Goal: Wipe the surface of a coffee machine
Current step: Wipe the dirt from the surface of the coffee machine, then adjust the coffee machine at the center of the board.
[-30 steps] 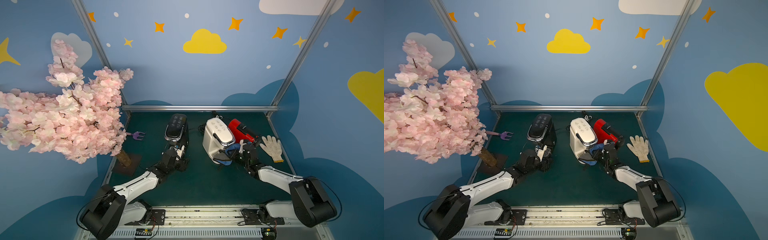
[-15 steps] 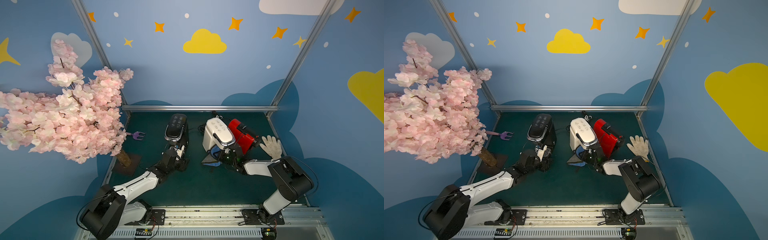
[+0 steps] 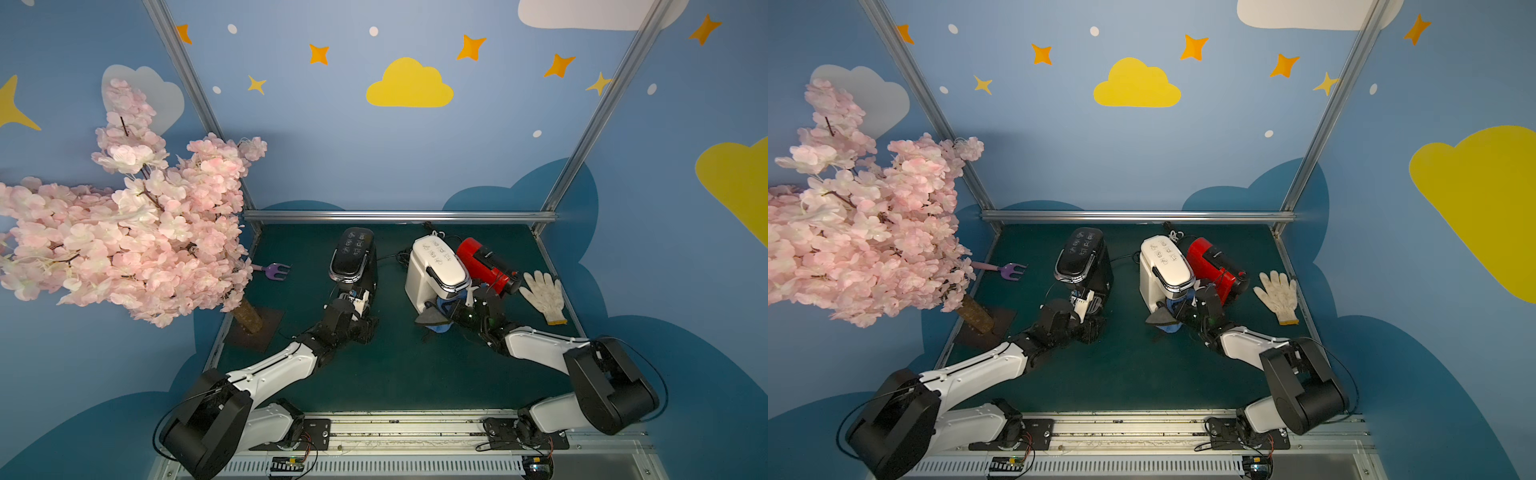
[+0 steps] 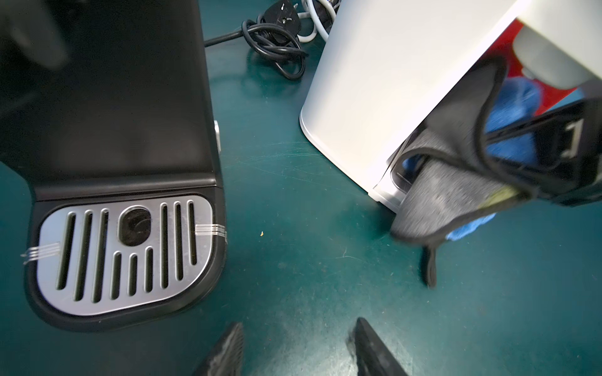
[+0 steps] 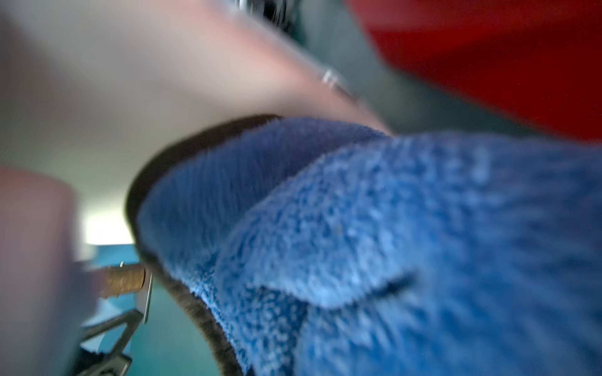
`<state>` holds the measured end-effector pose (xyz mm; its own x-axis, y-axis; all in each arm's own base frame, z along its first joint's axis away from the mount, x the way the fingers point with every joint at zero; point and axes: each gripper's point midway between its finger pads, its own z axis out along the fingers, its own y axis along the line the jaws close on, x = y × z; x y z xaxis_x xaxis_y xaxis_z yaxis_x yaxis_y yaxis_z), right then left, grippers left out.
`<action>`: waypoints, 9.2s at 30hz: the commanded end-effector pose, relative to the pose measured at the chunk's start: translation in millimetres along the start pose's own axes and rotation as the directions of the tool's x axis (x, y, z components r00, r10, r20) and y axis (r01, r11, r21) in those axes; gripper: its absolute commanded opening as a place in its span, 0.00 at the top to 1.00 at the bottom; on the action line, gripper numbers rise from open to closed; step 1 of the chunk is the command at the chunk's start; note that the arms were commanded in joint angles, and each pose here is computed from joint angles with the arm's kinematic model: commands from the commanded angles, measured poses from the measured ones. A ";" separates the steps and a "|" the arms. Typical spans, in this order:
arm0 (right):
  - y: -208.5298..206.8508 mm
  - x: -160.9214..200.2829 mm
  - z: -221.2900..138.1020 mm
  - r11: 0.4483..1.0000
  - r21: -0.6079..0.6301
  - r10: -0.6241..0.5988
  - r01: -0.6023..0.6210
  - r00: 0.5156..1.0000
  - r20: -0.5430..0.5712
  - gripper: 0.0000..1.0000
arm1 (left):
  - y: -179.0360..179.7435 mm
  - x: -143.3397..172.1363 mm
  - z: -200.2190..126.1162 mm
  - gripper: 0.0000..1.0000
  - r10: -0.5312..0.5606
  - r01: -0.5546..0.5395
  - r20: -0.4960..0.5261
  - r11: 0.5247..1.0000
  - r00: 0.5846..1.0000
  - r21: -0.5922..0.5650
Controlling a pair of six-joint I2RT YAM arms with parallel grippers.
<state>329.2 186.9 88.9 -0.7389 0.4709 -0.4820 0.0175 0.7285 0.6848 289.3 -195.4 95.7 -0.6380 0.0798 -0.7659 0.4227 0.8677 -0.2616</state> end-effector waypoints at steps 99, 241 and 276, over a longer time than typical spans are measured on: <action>371.1 38.3 18.3 0.527 -0.534 -0.794 0.661 0.607 -0.032 1.00 | 89.2 11.3 -7.4 0.47 -0.405 0.408 0.047 0.905 0.913 -0.119; 157.9 122.5 -51.5 0.757 -0.355 -0.645 0.548 0.711 -0.278 1.00 | 120.4 -22.3 36.8 0.38 -0.456 0.455 0.002 0.888 0.890 0.065; 193.9 80.8 34.2 0.917 -0.362 -0.177 0.167 0.984 0.005 1.00 | 55.6 -18.9 -27.1 0.41 -0.354 0.354 0.026 0.935 0.935 0.026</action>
<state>275.8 371.7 130.1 -0.7855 0.1705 -0.5949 -0.3586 0.6581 0.6620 322.0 -143.6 133.3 -0.7018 -0.2777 -0.6560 0.2136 0.7966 -0.5656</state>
